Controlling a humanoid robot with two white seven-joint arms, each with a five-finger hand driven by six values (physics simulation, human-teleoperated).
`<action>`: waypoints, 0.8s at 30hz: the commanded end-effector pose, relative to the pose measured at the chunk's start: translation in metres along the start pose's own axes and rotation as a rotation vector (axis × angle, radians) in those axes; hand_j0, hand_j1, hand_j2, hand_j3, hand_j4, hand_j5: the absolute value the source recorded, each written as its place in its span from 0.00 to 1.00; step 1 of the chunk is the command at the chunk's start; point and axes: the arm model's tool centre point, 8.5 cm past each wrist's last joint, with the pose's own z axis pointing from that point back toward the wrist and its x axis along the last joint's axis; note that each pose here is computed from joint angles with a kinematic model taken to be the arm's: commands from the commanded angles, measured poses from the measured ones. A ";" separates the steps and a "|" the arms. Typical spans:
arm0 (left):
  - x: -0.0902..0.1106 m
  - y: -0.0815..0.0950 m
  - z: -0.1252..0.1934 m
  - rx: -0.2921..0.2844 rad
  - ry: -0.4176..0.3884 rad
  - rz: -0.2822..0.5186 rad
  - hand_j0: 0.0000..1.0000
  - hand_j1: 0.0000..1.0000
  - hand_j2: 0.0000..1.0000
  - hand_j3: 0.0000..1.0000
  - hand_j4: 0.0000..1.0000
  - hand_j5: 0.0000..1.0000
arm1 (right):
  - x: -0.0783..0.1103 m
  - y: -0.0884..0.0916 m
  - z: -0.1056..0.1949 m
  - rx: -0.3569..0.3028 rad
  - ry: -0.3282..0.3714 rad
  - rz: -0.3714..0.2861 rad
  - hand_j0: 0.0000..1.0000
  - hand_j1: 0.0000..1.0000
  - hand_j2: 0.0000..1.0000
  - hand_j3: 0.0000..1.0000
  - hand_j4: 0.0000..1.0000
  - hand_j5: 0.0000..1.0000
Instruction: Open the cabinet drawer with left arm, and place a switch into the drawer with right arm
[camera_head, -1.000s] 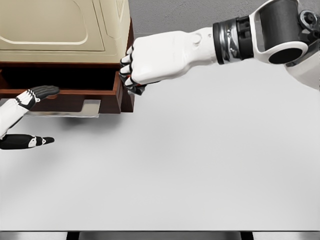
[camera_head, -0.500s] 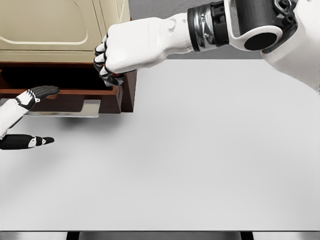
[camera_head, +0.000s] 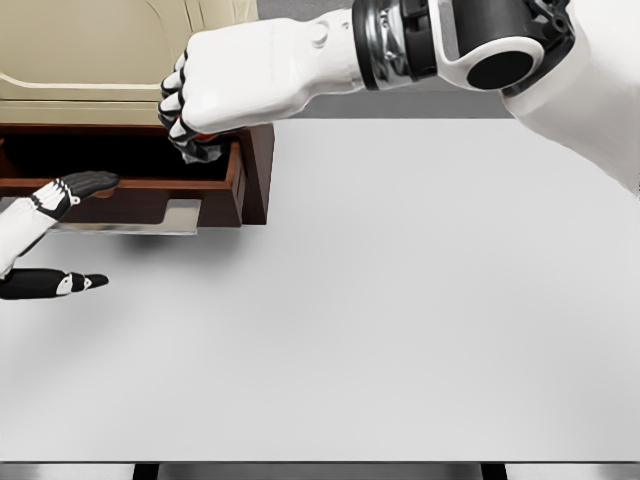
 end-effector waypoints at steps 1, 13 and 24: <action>0.000 0.001 0.000 0.005 -0.001 0.006 1.00 1.00 1.00 1.00 1.00 1.00 | -0.002 0.001 -0.008 -0.005 -0.004 -0.014 0.41 0.41 0.41 0.41 0.41 0.41; 0.000 0.001 0.000 0.005 -0.001 0.006 1.00 1.00 1.00 1.00 1.00 1.00 | -0.014 0.002 -0.039 0.024 -0.002 -0.032 0.41 0.41 0.41 0.41 0.41 0.41; 0.000 0.001 0.000 0.004 -0.001 0.005 1.00 1.00 1.00 1.00 1.00 1.00 | -0.023 0.016 -0.062 0.062 0.007 -0.071 0.41 0.41 0.41 0.41 0.41 0.41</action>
